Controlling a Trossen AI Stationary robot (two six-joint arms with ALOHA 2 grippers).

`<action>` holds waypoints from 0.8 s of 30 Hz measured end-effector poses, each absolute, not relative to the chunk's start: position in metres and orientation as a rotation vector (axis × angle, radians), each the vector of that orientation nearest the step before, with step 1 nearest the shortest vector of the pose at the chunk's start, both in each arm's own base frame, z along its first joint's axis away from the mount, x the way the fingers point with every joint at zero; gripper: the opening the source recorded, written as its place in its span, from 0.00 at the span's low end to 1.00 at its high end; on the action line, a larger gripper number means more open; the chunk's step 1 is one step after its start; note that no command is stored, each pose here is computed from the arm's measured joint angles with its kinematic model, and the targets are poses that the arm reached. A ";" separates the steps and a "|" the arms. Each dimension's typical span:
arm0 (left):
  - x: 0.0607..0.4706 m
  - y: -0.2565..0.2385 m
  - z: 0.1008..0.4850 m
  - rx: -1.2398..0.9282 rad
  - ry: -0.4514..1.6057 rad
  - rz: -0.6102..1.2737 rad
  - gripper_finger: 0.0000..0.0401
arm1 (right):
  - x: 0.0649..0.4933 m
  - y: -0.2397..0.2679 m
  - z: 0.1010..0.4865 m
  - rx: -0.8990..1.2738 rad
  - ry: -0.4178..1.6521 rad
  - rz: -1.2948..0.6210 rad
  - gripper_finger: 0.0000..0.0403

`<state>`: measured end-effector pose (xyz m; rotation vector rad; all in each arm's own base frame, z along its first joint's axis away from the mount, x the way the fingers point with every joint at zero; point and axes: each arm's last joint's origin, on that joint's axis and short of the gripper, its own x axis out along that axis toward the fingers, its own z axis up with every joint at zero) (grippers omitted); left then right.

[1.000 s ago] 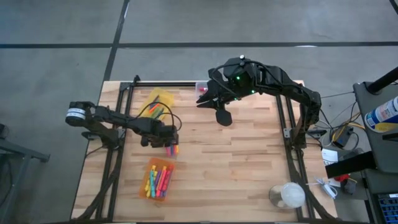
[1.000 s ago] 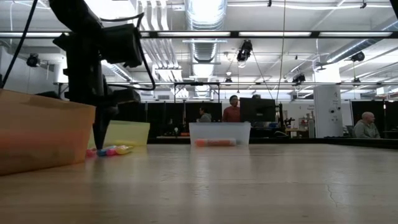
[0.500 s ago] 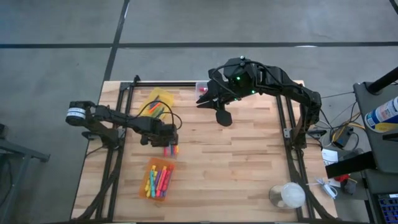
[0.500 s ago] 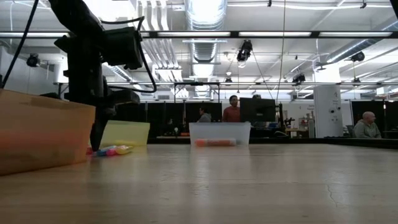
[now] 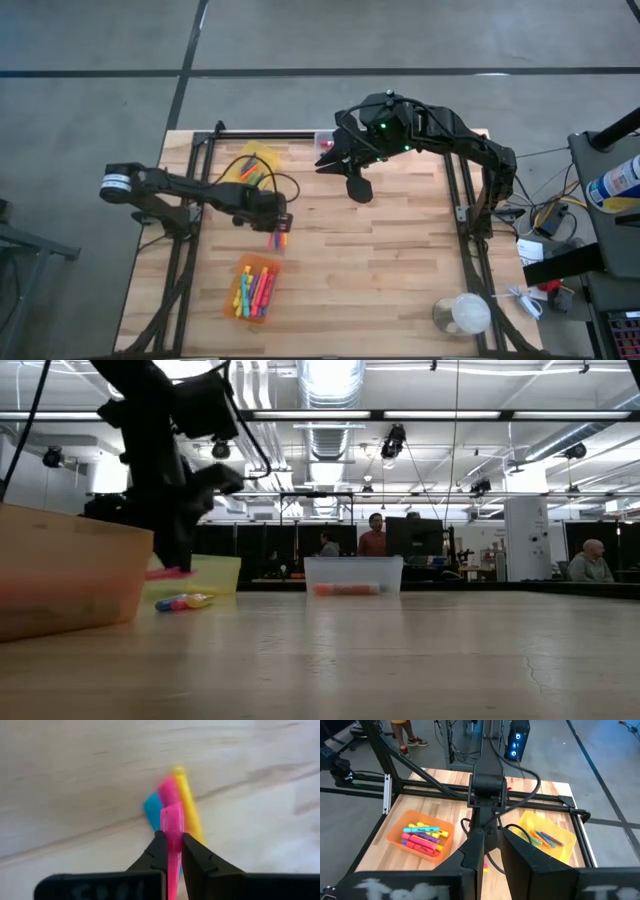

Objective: Pick & Place Markers
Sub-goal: Put the left pink pen into the yellow bin

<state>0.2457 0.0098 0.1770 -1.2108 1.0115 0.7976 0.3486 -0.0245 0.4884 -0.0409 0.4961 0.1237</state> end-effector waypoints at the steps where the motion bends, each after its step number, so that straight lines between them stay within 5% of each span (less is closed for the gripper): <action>1: 0.246 0.010 0.182 -1.205 1.005 0.784 0.06 | 0.349 -0.025 0.488 -0.041 0.496 0.124 0.14; 12: 0.221 0.039 0.255 -0.982 0.882 0.663 0.06 | 0.352 -0.025 0.490 -0.058 0.465 0.124 0.14; 24: 0.150 0.106 0.281 -0.842 0.963 0.904 0.06 | 0.363 -0.031 0.500 0.066 0.323 0.053 0.14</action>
